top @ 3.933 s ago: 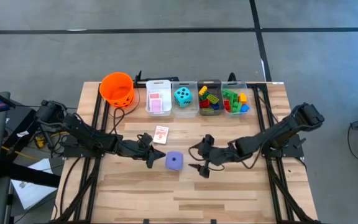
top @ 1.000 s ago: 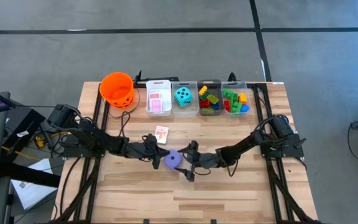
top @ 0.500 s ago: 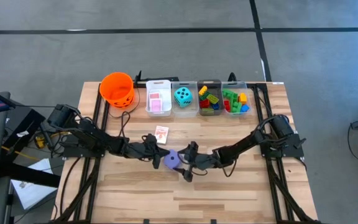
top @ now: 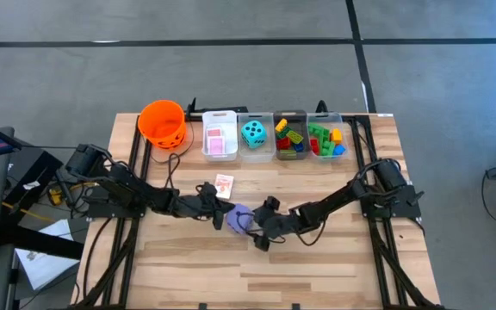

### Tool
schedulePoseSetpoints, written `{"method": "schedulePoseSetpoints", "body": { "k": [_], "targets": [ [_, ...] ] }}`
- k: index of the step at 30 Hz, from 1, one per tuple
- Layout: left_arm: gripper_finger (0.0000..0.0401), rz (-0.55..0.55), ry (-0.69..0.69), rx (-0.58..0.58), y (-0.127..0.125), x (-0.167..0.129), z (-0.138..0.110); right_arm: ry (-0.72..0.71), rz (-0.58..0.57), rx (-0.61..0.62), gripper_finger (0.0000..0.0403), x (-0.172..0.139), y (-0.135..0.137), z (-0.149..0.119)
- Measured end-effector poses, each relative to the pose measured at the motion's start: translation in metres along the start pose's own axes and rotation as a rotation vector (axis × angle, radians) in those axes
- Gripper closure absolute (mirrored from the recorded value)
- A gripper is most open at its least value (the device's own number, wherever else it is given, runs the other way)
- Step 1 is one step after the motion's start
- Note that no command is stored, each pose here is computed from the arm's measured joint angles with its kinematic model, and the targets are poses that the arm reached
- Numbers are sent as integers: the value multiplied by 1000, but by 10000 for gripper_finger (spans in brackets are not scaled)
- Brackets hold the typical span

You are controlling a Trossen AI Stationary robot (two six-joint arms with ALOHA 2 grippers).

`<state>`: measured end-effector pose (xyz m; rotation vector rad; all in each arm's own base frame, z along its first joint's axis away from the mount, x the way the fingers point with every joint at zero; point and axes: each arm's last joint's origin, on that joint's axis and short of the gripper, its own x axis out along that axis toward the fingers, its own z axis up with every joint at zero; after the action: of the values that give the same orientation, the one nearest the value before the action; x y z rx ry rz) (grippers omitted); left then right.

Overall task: Pick & Place Toys
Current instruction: Put the violet dice into the left transparent bin

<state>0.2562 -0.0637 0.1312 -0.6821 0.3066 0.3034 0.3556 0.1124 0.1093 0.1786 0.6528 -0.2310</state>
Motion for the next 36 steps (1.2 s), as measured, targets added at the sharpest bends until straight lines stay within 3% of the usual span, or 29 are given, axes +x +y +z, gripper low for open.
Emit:
{"method": "schedulePoseSetpoints", "body": {
  "k": [17,26,36],
  "targets": [
    [401,-17,7,-38,-1,0,0,-33,41,22,7,0,10,17],
    [401,-53,36,-71,-7,-4,-6,147,-75,-45,7,3,-10,3],
    [401,-100,65,-163,-17,-10,-15,172,-115,-26,7,9,-29,9]
  ]
}}
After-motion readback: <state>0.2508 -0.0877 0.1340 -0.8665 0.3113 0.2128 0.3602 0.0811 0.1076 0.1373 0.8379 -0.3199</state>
